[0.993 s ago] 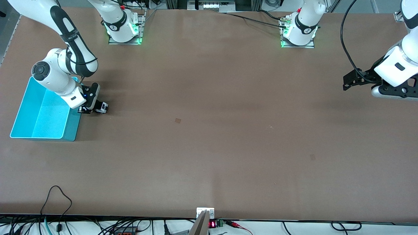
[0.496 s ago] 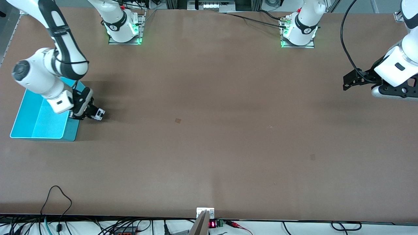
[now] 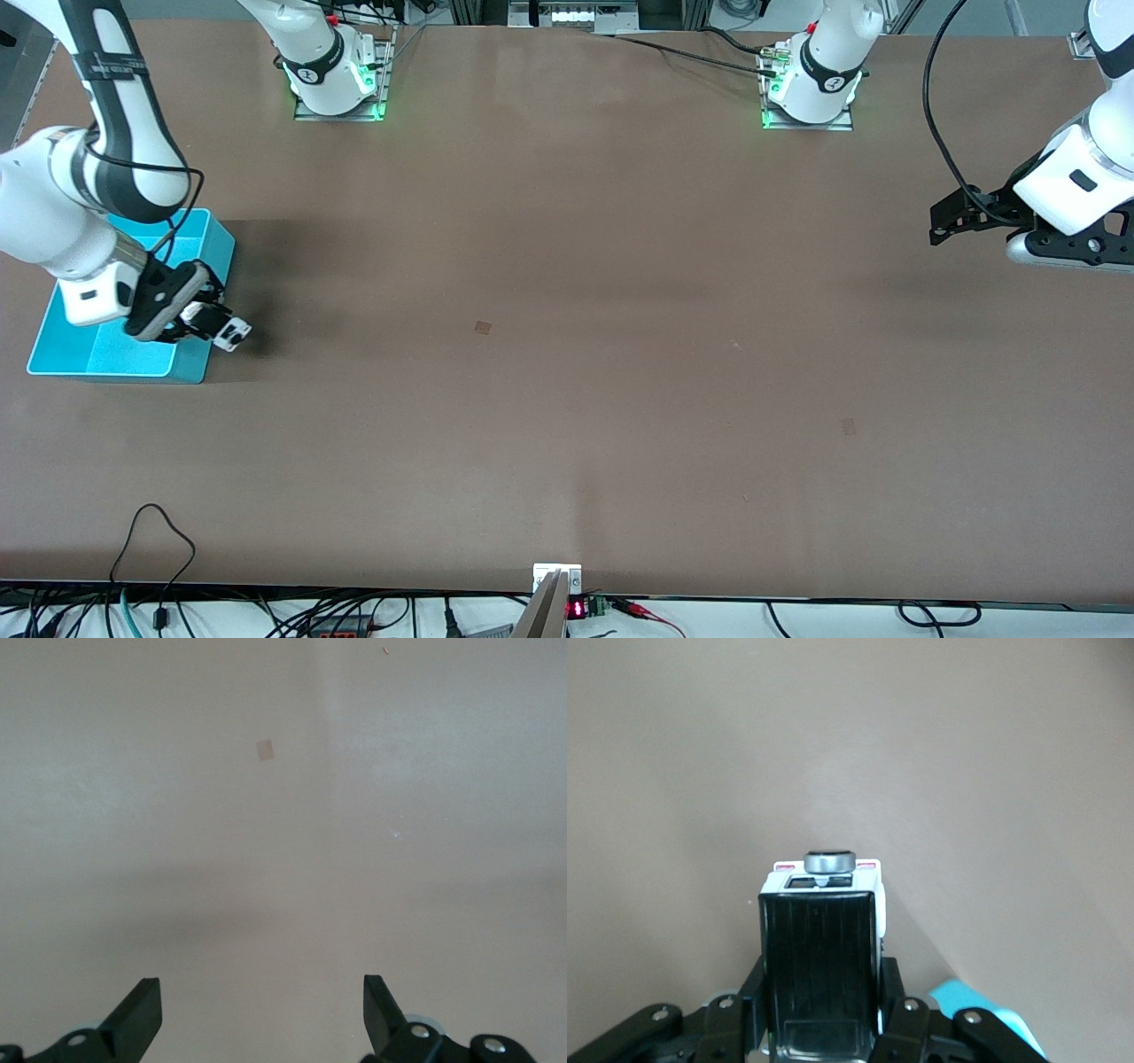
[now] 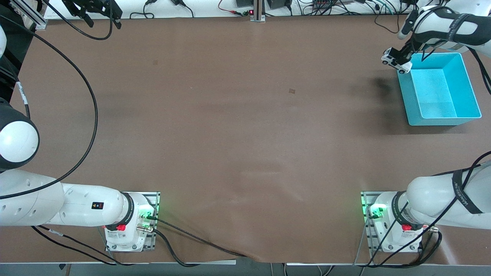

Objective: Wind and store white jeep toy
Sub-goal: 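Lower the jeep into the blue bin and open the right gripper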

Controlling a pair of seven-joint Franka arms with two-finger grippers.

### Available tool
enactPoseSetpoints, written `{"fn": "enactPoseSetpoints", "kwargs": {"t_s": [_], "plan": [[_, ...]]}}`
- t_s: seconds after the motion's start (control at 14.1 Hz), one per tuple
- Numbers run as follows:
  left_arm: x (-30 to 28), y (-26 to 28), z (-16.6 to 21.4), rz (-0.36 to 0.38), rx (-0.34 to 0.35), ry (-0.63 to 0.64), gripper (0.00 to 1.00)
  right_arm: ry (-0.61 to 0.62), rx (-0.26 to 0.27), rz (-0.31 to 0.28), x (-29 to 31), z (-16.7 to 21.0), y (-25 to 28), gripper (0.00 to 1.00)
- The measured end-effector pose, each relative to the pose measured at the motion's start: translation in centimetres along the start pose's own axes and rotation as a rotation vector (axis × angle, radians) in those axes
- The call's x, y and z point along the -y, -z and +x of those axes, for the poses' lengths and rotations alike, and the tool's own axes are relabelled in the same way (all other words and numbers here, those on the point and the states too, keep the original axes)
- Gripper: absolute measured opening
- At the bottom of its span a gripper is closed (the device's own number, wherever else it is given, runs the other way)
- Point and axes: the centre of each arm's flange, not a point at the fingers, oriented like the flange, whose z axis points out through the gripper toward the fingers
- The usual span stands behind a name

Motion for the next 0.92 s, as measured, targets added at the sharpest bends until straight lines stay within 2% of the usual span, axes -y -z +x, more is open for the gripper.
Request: {"fn": "enactPoseSetpoints", "kwargs": {"t_s": [0.35, 0.71, 0.92], "plan": [[0.0, 0.0, 0.0, 0.000, 0.000, -0.001, 1.00, -0.339, 0.051, 0.022, -1.6, -4.9, 1.2, 0.51], [-0.1, 0.0, 0.0, 0.000, 0.000, -0.002, 1.00, -0.606, 0.173, -0.058, -2.7, -8.4, 1.4, 0.51], [-0.1, 0.0, 0.0, 0.000, 0.000, -0.003, 1.00, -0.756, 0.204, -0.064, -2.8, -10.2, 0.6, 0.51]]}}
